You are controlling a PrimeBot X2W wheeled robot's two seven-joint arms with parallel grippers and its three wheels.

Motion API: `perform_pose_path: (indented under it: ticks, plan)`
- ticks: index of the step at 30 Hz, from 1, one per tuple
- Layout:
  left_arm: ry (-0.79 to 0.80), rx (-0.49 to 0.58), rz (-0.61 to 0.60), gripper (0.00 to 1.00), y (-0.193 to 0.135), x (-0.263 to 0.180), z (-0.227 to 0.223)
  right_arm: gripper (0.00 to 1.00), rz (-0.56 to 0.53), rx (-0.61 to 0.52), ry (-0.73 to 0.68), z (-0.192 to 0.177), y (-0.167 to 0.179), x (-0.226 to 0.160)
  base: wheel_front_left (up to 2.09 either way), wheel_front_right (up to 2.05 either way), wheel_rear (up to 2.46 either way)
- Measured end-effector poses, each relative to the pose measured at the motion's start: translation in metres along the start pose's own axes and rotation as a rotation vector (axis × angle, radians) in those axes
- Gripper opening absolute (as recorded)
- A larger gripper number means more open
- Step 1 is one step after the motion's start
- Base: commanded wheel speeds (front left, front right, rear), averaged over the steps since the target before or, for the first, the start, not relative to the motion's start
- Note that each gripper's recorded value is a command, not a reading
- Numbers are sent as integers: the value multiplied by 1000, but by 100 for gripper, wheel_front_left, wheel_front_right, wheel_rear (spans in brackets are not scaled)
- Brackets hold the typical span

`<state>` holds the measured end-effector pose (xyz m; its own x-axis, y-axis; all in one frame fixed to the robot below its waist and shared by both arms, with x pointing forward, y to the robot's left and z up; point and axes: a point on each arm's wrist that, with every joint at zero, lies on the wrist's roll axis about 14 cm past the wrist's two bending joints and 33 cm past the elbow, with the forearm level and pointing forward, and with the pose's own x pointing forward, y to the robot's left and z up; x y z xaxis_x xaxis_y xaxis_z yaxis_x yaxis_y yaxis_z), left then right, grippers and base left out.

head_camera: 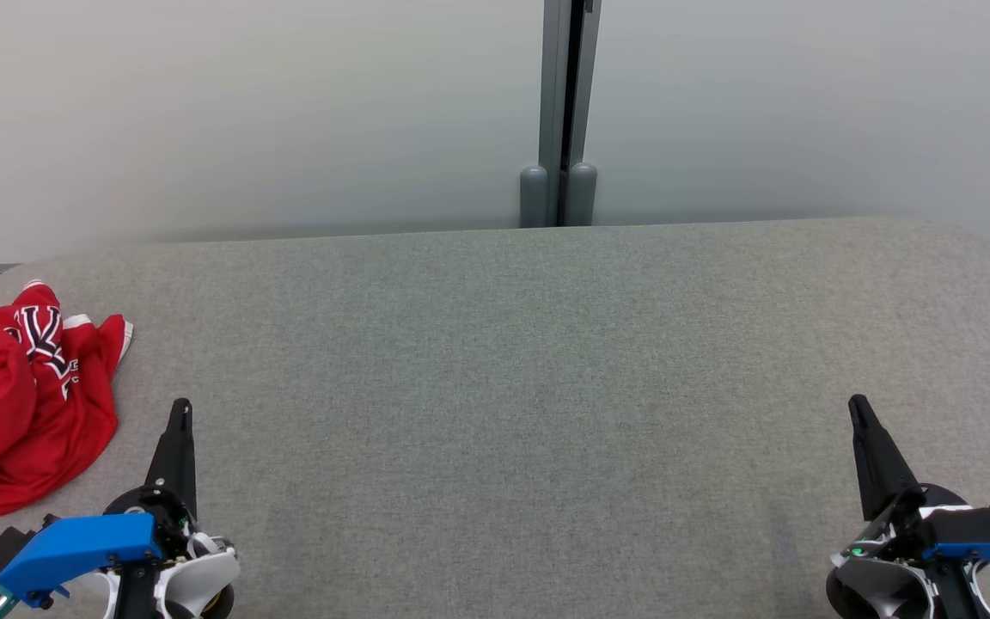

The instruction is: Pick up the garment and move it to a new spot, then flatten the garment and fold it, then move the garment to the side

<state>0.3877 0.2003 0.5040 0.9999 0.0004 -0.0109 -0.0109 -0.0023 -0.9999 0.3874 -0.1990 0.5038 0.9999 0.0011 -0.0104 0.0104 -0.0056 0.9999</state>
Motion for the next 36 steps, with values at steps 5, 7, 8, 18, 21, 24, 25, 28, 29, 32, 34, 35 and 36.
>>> perform_pose_path:
  ticks: [5, 7, 8, 18, 21, 24, 25, 28, 29, 32, 34, 35, 36]
  plan:
    - [0, 0, 0, 0, 0, 0, 0, 0, 0, 0, 0, 0, 0, 0, 0, 0, 0]
    - [0, 0, 0, 0, 0, 0, 0, 0, 0, 0, 0, 0, 0, 0, 0, 0, 0]
    - [0, 0, 0, 0, 0, 0, 0, 0, 0, 0, 0, 0, 0, 0, 0, 0, 0]
    - [0, 0, 0, 0, 0, 0, 0, 0, 0, 0, 0, 0, 0, 0, 0, 0, 0]
    - [0, 0, 0, 0, 0, 0, 0, 0, 0, 0, 0, 0, 0, 0, 0, 0, 0]
    - [-1, -1, 9, 100, 3, -1, 0, 100, -8, 2, 0, 0, -3, -1, 0, 0, 0]
    - [-2, -3, 25, 100, 9, -3, 0, 100, -25, 5, 0, -1, -8, -3, 0, 0, 0]
    - [-8, -9, 84, 100, 29, -13, 1, 100, -77, 12, -1, -2, -26, -11, 0, 0, 0]
    - [-12, -10, 94, 100, 32, -15, 1, 100, -84, 12, -4, -2, -28, -13, 0, 0, 0]
    - [-21, 3, 92, 100, 31, -15, 1, 100, -85, -3, -9, -3, -28, -13, 0, 0, 0]
    - [-25, 21, 91, 100, 30, -15, 1, 100, -83, -15, -14, -2, -27, -13, 0, 0, 0]
    - [-29, 32, 90, 100, 30, -15, 2, 100, -83, -21, -17, -2, -27, -12, 0, 0, 0]
    - [-30, 42, 89, 100, 29, -15, 2, 100, -82, -29, -20, -2, -27, -12, 0, 0, 0]
